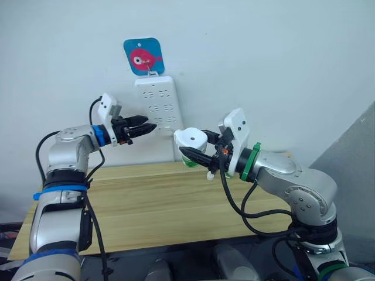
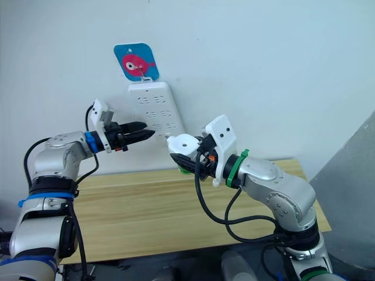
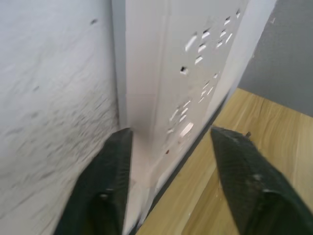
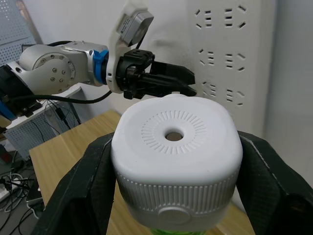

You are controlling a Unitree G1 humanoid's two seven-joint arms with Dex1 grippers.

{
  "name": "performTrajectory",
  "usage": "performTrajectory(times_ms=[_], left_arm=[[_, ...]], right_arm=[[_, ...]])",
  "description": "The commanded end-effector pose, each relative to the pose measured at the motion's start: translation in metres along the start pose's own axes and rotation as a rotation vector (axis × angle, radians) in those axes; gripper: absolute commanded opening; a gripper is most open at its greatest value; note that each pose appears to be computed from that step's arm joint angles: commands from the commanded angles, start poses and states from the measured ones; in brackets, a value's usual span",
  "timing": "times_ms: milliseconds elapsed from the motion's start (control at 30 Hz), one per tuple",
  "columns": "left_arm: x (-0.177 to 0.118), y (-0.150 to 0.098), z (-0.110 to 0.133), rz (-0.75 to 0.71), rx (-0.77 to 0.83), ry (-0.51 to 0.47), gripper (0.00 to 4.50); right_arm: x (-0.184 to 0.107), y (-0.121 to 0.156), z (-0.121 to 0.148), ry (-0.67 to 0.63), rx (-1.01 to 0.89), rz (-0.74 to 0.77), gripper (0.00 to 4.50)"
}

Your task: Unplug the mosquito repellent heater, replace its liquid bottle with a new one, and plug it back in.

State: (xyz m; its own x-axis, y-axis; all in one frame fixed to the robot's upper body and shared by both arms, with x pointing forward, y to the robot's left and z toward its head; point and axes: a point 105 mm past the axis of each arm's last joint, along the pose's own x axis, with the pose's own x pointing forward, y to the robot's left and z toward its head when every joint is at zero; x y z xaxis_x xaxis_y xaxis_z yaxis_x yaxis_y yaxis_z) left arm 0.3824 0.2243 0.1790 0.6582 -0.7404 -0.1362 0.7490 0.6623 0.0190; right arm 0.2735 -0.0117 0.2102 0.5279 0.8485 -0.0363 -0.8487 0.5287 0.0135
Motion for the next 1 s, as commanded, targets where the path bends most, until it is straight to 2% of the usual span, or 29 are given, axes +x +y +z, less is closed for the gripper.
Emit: performTrajectory(times_ms=[33, 467, 1000], left_arm=[[-0.01, 0.0, 0.017, 0.019, 0.054, -0.036, 3.9], [-0.006, 0.009, 0.018, 0.076, 0.076, -0.036, 3.9], [0.031, -0.001, 0.016, -0.094, 0.035, 0.025, 3.9]], right_arm=[[-0.005, 0.008, 0.013, -0.05, -0.038, 0.031, 3.0], [-0.006, 0.007, 0.011, -0.047, -0.041, 0.017, 3.0], [-0.011, 0.008, 0.008, -0.047, -0.027, -0.001, 3.0]])
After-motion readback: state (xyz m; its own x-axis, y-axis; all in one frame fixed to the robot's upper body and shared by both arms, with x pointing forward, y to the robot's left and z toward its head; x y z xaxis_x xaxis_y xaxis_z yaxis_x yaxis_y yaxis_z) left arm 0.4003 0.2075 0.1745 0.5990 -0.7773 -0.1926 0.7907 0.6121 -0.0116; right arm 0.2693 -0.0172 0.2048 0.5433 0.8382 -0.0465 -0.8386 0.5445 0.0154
